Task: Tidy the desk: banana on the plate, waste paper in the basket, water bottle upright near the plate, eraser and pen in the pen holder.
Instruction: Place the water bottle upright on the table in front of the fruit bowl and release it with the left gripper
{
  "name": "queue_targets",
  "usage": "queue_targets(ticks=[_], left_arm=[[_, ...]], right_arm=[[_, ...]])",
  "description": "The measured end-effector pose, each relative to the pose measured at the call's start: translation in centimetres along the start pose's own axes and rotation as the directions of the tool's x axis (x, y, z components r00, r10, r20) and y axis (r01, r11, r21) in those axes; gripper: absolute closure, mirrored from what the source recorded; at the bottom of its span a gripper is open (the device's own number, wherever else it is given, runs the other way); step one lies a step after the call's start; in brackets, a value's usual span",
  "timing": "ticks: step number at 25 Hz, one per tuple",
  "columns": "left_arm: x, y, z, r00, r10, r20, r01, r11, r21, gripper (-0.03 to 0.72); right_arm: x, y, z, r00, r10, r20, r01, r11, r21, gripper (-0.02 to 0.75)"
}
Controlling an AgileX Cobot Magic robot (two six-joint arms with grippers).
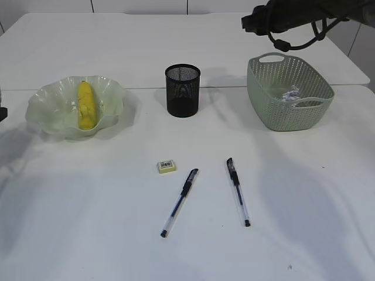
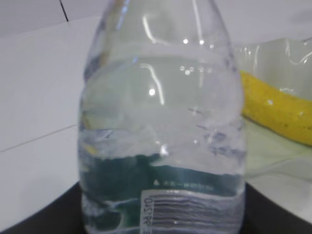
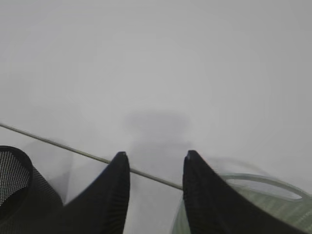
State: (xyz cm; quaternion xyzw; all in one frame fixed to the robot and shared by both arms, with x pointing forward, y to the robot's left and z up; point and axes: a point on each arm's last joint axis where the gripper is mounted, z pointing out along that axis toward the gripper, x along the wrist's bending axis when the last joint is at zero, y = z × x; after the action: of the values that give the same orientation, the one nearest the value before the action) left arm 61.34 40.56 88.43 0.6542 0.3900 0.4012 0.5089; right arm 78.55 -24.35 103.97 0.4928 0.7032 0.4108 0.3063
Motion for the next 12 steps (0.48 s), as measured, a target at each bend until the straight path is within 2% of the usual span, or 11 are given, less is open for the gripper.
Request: queue_targets(ticks=[6,12], left_arm=[[0.1,-1.7,0.0,1.000,0.008,-0.025,-0.007,1.000,0.029,0.309],[0.3,-2.2,0.1,0.999,-0.003,-0.053,0.003,1.000,0.001,0.309]], right_arm=[[-0.1,0.2,0.0,1.000,-0.007,0.015,0.007,1.000,-0.022,0.456],[-0.2,0.3,0.0,0.999,-0.026,0.020,0.027,0.999,-0.027,0.456]])
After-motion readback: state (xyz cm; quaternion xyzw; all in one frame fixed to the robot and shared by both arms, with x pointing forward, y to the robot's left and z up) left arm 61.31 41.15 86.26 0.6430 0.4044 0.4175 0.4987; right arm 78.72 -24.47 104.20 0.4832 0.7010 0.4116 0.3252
